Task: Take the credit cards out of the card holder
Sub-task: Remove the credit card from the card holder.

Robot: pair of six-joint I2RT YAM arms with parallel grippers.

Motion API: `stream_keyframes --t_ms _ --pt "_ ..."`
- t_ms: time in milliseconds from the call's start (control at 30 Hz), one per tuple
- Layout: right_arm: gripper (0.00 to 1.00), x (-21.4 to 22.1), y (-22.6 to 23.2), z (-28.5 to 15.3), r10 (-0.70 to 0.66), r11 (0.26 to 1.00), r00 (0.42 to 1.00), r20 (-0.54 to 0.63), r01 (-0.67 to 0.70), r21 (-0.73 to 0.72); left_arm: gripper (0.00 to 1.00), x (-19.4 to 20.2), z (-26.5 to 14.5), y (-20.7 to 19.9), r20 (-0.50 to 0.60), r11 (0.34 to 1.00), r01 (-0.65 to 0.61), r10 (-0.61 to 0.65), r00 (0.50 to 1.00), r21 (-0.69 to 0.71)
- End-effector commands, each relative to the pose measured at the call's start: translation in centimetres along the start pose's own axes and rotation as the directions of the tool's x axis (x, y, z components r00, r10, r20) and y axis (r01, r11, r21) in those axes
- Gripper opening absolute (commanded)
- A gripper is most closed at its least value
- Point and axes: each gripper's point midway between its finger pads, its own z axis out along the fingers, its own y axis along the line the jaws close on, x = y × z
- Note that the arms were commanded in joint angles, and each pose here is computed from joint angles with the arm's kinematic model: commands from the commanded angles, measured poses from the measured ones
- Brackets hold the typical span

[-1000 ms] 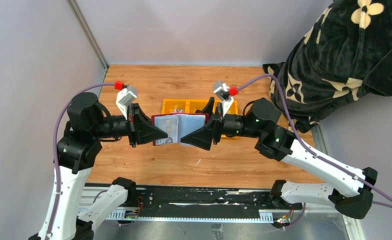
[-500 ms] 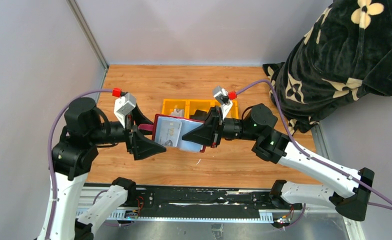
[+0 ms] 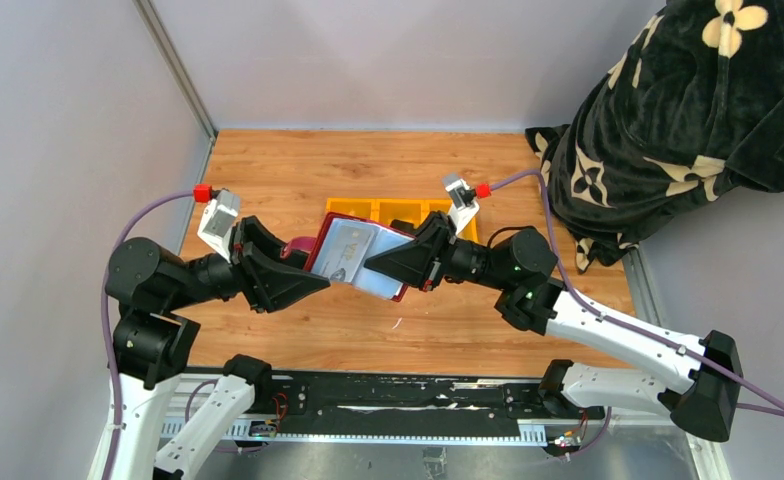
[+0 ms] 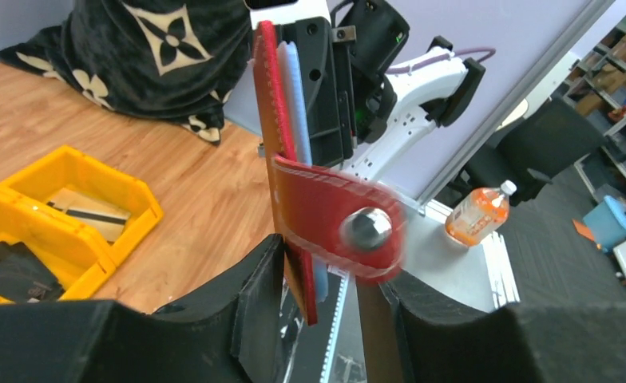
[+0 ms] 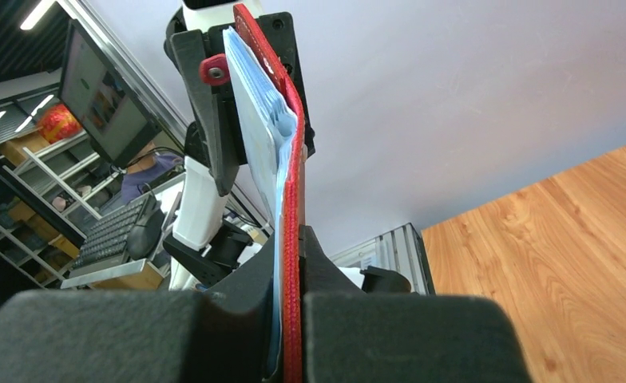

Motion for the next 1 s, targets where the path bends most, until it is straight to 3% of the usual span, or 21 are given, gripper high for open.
stream_keyframes --t_ms 0,133,167,233,300,400,567,700,733,867,967 --pt "0.00 -1.5 1.4 0.4 -0.008 0.998 0.998 0.065 0.012 -0.060 0.42 -1.9 0.4 0.3 0.068 1.000 0.011 -0.009 0.998 -0.021" --pt "0.00 -0.9 1.6 0.9 -0.002 0.997 0.999 0.047 0.006 -0.077 0.43 -2.5 0.5 0.4 0.084 1.000 0.016 -0.015 0.996 -0.021" --pt "0.00 -0.7 1.6 1.0 -0.002 0.997 0.999 0.045 0.005 -0.079 0.48 -2.6 0.5 0.4 0.086 1.000 0.019 -0.017 0.996 -0.021" --pt "0.00 -0.6 1.8 1.1 -0.001 0.996 0.999 0.044 0.004 -0.086 0.66 -2.6 0.6 0.5 0.086 0.999 0.028 -0.026 0.996 -0.023" --pt "0.00 -0.7 1.8 1.2 0.002 0.996 0.999 0.047 0.003 -0.088 0.69 -2.5 0.6 0.5 0.079 0.999 0.030 -0.028 0.996 -0.023" --pt "0.00 -0.8 2.3 1.2 -0.002 0.995 0.999 0.052 0.007 -0.102 0.57 -2.2 0.6 0.8 0.075 0.999 0.025 -0.022 0.997 -0.031" --pt "0.00 -0.7 2.9 1.1 -0.005 0.992 0.999 0.051 0.011 -0.126 0.27 -2.1 0.5 1.6 0.086 0.998 0.014 -0.008 0.996 -0.069" --pt "0.01 -0.4 3.2 1.1 0.000 0.989 0.999 0.038 0.006 -0.149 0.09 -2.5 0.5 1.5 0.095 0.997 0.013 -0.006 0.995 -0.071" --pt "0.04 -0.3 3.1 1.1 0.003 0.989 0.999 0.037 0.002 -0.145 0.05 -2.6 0.5 1.5 0.096 0.998 0.008 -0.001 0.995 -0.070" --pt "0.44 -1.3 2.2 -0.3 -0.013 0.998 0.999 0.053 0.016 -0.067 0.00 -2.6 0.4 1.7 0.089 0.996 -0.012 0.020 0.996 -0.090" --pt "0.58 -3.3 0.6 -2.3 -0.095 0.992 0.991 0.096 0.087 0.087 0.00 -2.1 0.2 3.0 0.073 0.988 -0.032 0.043 0.996 -0.151"
